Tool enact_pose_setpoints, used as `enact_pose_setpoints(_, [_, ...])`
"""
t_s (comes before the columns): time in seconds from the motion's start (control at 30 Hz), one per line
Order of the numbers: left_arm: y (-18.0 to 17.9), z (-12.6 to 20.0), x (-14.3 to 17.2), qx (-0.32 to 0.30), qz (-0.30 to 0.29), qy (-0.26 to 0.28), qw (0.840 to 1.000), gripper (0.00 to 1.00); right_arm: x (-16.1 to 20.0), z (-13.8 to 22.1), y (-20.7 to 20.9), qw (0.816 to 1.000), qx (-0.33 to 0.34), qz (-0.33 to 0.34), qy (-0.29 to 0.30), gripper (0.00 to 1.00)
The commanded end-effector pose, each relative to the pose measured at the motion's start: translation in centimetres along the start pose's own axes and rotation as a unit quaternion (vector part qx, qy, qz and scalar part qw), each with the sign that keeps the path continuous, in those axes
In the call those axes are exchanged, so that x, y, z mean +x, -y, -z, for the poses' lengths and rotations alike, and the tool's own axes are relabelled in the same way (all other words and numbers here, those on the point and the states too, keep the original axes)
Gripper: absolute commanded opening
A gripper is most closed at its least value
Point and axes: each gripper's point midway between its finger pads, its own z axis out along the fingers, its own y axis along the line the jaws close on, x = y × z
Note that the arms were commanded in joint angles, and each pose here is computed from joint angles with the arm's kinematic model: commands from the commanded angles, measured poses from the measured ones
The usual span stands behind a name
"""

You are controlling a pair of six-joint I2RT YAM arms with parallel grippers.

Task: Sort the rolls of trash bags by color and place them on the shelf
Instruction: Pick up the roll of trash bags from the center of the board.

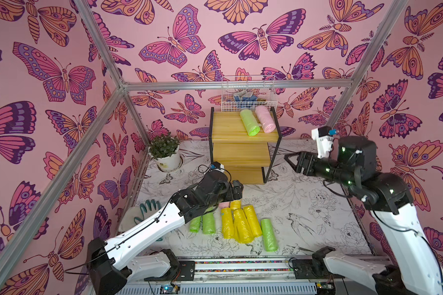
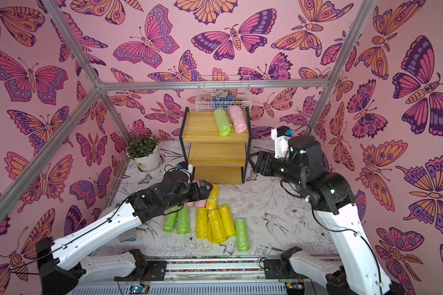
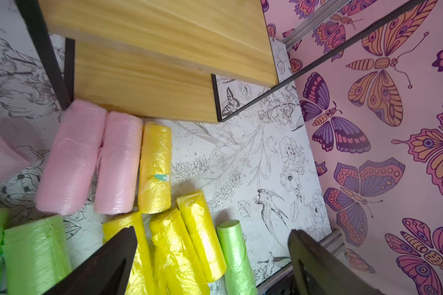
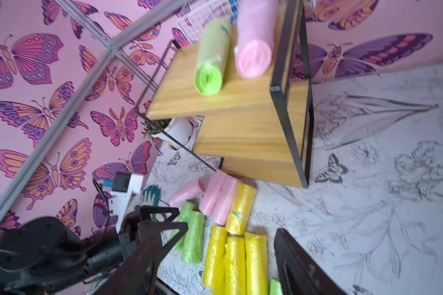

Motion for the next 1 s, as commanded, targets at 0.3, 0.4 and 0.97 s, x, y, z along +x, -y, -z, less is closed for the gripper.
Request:
enact_pose_setpoints(0.3, [1.4,-2.8,2.6,0.015,0.031,-0.083,0.996,0.94,18.8,-1.4,9.8,0.972,0.09,-0.121,-0.178,0.81])
enact_pose_setpoints(0.4, [1.2,-3.1,2.8,0.01,0.034,-0.085,0.996,0.94,22.3,-1.9,10.8,0.964,0.095,-0.137,-0.208,0.83])
enact_pose_setpoints(0.97, [0.2,-3.3,3.1,-0.008,0.057,-0.08,0.995,0.93,32.0,-7.2,10.4,0.935,0.112,-0.128,-0.31,0.81])
